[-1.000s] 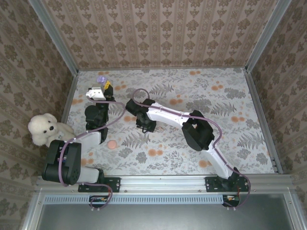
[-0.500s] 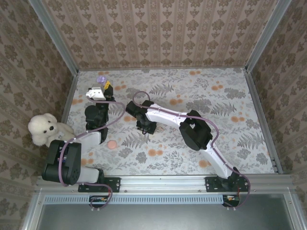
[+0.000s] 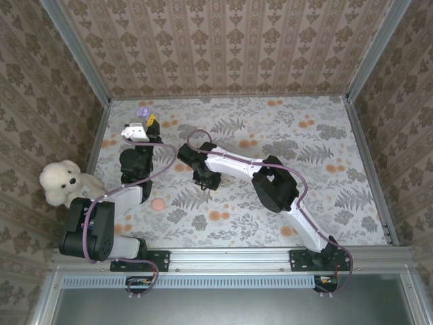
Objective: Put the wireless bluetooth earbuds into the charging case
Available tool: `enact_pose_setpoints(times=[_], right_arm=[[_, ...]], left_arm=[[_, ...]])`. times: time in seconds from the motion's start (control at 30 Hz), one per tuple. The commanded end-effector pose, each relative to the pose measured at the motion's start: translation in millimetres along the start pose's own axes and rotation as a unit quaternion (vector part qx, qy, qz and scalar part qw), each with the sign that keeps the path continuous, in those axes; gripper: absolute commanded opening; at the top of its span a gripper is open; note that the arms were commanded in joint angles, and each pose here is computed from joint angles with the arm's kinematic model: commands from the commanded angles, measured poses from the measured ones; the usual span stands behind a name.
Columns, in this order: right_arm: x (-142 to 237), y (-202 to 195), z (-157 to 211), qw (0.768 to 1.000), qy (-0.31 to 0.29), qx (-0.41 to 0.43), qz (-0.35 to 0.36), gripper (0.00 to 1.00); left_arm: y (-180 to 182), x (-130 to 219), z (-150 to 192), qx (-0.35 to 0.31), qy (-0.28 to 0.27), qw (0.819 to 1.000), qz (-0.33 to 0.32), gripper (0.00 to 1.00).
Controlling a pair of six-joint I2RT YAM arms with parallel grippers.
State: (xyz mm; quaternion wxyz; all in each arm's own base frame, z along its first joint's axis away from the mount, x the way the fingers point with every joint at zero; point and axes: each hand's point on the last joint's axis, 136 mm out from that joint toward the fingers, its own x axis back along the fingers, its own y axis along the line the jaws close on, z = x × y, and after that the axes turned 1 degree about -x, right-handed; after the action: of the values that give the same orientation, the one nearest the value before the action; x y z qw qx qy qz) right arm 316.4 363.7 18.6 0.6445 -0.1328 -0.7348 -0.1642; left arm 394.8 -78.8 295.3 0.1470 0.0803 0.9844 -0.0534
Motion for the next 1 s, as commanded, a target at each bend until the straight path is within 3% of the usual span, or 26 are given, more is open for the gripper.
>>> enact_pose_setpoints(times=[0.0, 0.53, 0.77, 0.97], right_arm=[[-14, -7, 4, 1.000, 0.011, -0.002, 0.023, 0.35], [-9, -1, 4, 1.000, 0.011, 0.028, 0.000, 0.14], [1, 4, 0, 0.994, 0.001, 0.107, -0.020, 0.12], [15, -5, -8, 0.985, -0.041, 0.159, -0.048, 0.12]], left_arm=[[-1, -2, -11, 0.005, -0.019, 1.000, -0.001, 0.00], [-3, -2, -11, 0.007, -0.019, 1.000, 0.003, 0.00], [-3, -2, -11, 0.004, -0.019, 1.000, 0.005, 0.00], [-6, -1, -10, 0.003, -0.016, 1.000, 0.013, 0.00]])
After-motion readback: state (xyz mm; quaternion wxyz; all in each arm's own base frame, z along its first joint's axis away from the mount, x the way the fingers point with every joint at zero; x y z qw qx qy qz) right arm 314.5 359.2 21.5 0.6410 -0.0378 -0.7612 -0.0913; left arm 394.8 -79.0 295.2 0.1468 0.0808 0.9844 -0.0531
